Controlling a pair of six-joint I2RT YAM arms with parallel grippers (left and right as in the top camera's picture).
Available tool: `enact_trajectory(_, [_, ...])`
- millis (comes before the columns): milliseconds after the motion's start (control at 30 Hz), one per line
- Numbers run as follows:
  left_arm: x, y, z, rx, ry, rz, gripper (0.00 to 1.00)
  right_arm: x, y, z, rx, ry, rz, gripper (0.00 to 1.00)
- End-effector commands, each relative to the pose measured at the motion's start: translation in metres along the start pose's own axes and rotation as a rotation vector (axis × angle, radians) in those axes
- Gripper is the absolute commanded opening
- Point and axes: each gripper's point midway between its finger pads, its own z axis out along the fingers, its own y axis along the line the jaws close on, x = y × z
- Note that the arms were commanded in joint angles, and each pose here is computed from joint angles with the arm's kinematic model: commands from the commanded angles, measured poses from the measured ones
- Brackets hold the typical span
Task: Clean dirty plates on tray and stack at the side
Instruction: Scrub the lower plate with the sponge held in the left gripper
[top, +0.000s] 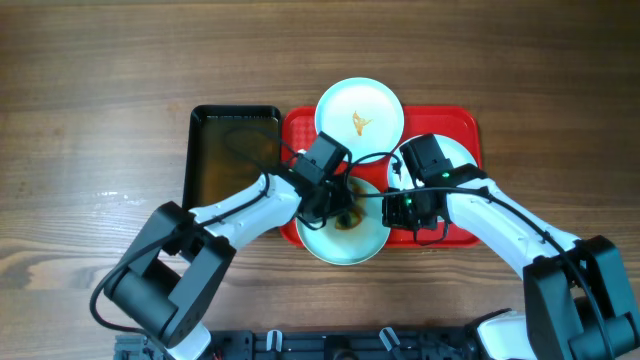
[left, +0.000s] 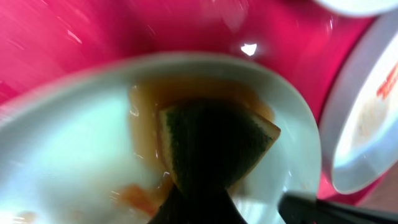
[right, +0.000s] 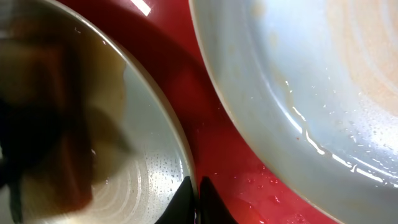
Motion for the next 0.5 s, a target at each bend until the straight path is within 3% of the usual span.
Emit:
enact_trajectory(0, [-0.036,0.034,-0.013,-0.122,-0.144,0.031,0.04,0.005,-0.004,0.005,0.017,0.019,0.006,0.04])
enact_trajectory(100, [-0.045,0.030,-0.035,-0.105,-0.188,0.055,0.04,0.004,-0.004,0.005,0.016,0.018,0.005,0.04])
enact_trajectory(167, [-0.035,0.000,-0.059,0.025,-0.162,0.187,0.04,0.004,-0.003,0.004,0.015,0.016,-0.006,0.05])
enact_trajectory(233, [-0.037,-0.006,-0.081,0.037,-0.211,0.253,0.04,0.000,-0.001,0.002,0.008,0.003,-0.037,0.04])
enact_trajectory(467, [-0.086,0.064,-0.130,-0.102,-0.346,0.063,0.04,-0.046,-0.002,-0.042,0.131,-0.212,-0.104,0.04])
